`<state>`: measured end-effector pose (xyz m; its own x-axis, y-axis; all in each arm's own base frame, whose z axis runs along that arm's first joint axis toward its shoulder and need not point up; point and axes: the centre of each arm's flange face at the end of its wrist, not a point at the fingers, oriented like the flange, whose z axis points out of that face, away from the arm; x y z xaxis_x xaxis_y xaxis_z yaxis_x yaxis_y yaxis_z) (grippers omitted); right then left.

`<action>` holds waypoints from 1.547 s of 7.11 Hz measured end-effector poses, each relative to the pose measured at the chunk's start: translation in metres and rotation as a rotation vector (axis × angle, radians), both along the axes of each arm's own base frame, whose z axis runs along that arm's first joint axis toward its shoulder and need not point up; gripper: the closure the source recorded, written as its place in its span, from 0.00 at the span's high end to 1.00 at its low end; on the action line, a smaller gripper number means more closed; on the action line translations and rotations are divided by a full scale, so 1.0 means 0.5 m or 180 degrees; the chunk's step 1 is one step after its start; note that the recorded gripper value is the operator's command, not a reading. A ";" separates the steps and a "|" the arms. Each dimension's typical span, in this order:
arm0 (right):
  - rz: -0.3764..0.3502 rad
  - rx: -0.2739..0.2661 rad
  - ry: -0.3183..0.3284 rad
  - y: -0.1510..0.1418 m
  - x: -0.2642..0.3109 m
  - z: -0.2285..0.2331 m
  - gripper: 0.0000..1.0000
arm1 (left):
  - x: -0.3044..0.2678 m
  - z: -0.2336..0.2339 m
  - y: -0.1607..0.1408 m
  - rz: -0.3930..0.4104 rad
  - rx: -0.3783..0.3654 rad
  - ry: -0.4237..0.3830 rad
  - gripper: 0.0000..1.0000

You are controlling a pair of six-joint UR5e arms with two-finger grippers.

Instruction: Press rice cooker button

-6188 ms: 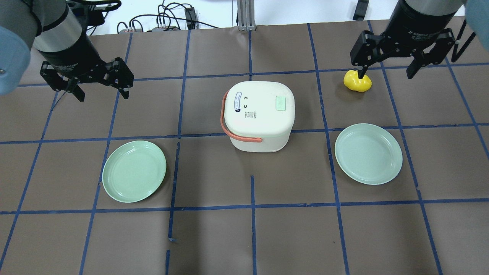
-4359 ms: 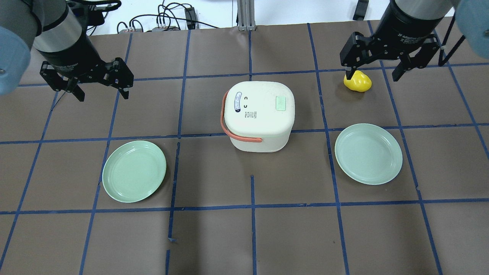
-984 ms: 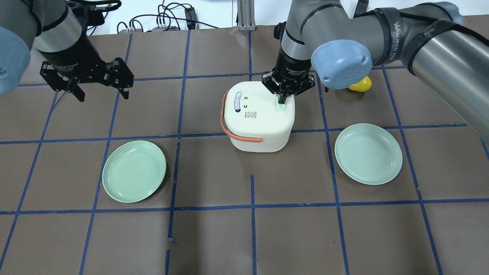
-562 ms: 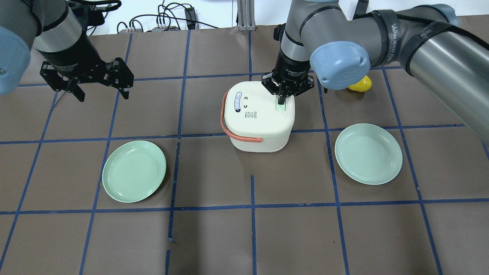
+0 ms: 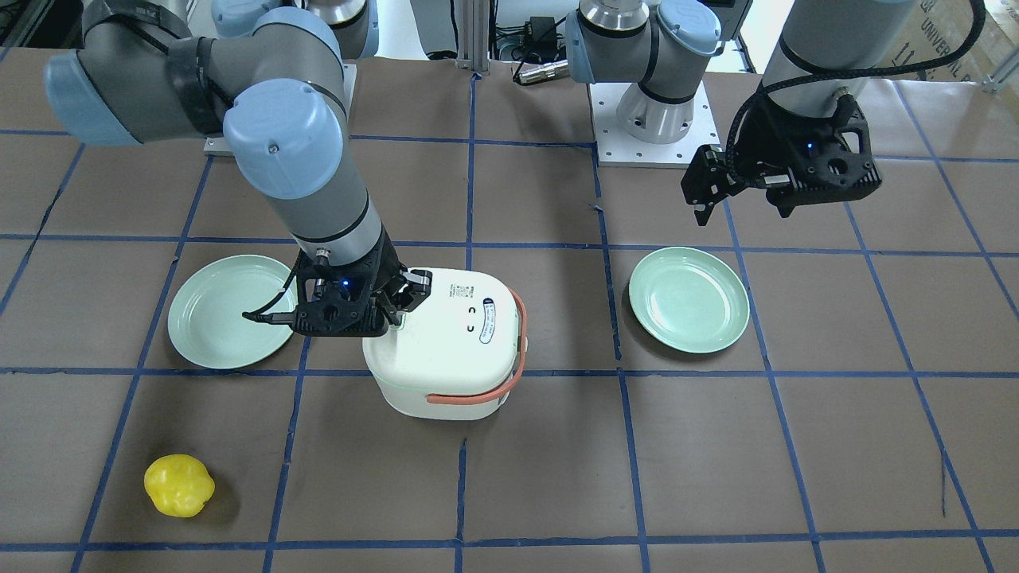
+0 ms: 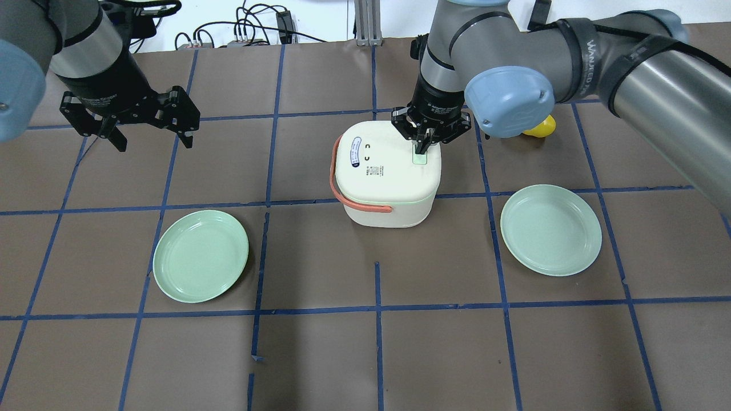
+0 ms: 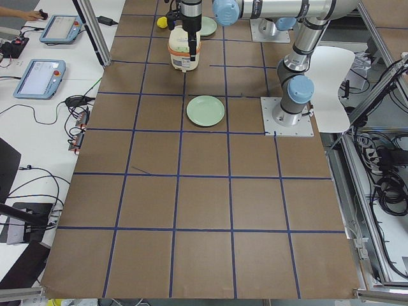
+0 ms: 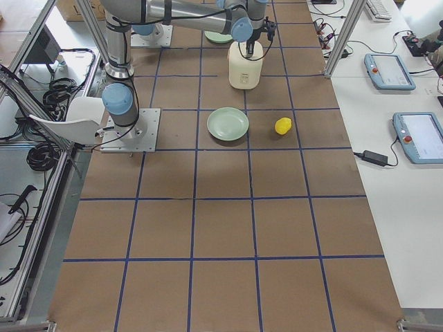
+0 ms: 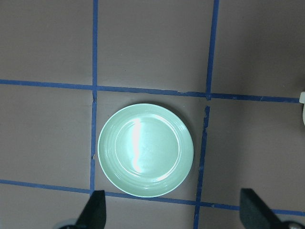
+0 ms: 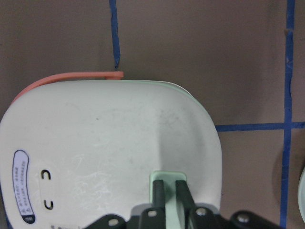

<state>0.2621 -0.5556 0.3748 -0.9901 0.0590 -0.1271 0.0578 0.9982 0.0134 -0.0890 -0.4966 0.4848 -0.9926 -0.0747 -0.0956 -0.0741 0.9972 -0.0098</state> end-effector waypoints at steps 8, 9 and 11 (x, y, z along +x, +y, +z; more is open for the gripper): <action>0.0093 -0.0325 0.0446 0.022 -0.135 0.285 0.86 | 0.000 0.000 0.000 0.0000 0.0000 -0.0002 1.00; 0.0163 -0.0300 0.0473 0.021 -0.158 0.272 0.89 | 0.000 0.000 0.000 0.0000 0.0001 -0.0003 1.00; 0.0334 -0.0276 0.0510 0.027 -0.195 0.267 1.00 | 0.000 0.000 0.000 0.0000 0.0001 -0.0002 1.00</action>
